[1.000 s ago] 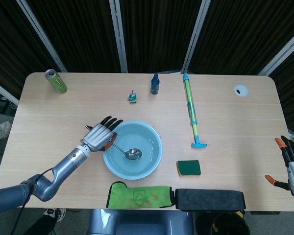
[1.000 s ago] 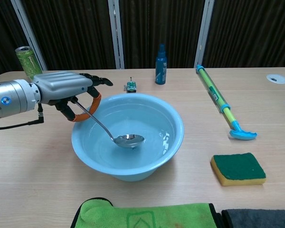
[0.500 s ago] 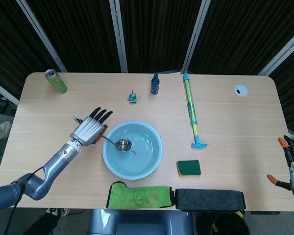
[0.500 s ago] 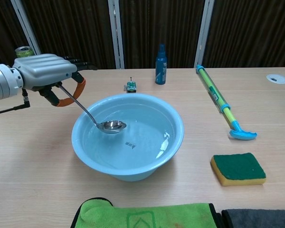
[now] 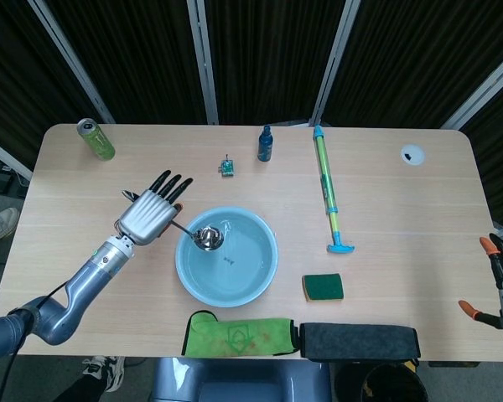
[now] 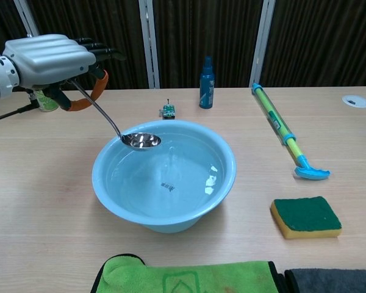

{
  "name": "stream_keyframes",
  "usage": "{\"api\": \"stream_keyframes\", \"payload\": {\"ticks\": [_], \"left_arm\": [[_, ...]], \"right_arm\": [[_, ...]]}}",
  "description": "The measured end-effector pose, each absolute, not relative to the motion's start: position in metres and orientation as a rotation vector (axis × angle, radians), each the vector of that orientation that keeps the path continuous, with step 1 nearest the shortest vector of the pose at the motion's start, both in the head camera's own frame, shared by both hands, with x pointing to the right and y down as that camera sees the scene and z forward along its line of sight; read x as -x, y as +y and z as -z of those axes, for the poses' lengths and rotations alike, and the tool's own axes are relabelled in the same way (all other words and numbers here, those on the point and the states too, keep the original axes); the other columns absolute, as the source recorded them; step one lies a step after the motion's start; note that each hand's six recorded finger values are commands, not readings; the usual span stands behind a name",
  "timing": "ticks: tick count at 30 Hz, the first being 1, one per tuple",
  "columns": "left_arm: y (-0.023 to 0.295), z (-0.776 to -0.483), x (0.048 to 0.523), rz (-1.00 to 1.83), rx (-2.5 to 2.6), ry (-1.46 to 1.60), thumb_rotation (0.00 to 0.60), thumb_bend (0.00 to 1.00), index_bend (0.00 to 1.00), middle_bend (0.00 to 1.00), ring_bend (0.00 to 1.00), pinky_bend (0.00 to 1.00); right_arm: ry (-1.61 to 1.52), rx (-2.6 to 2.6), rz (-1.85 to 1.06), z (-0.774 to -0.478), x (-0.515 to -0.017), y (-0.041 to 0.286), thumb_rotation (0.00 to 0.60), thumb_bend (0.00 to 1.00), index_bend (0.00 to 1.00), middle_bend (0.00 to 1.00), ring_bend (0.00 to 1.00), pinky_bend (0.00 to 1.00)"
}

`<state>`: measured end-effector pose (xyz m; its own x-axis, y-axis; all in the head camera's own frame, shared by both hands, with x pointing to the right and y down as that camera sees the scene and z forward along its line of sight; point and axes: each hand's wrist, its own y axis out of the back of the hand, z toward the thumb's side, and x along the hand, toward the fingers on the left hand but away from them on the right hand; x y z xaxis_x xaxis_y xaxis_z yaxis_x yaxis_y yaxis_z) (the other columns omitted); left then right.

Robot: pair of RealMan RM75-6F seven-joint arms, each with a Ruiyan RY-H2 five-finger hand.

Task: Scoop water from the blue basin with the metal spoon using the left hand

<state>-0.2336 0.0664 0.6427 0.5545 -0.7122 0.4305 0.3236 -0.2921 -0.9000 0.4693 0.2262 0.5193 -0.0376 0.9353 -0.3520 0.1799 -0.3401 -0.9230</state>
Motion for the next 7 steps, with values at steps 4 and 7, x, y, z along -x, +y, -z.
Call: {"api": "stream_keyframes", "payload": {"ticks": [4,7], "left_arm": [[0.065,-0.631,0.227,1.031,1.532,0.336,0.6,0.54,0.66,0.0,0.0,0.0],[0.065,-0.624,0.223,1.021,1.521,0.333,0.6,0.54,0.66,0.0,0.0,0.0]], "right_arm": [[-1.193,1.583,-1.432,-0.52,-0.467,0.228,0.6,0.0,0.0,0.0,0.0,0.0],[-1.186,1.592,-1.427,-0.52,-0.465,0.229,0.6,0.0,0.0,0.0,0.0,0.0]]}}
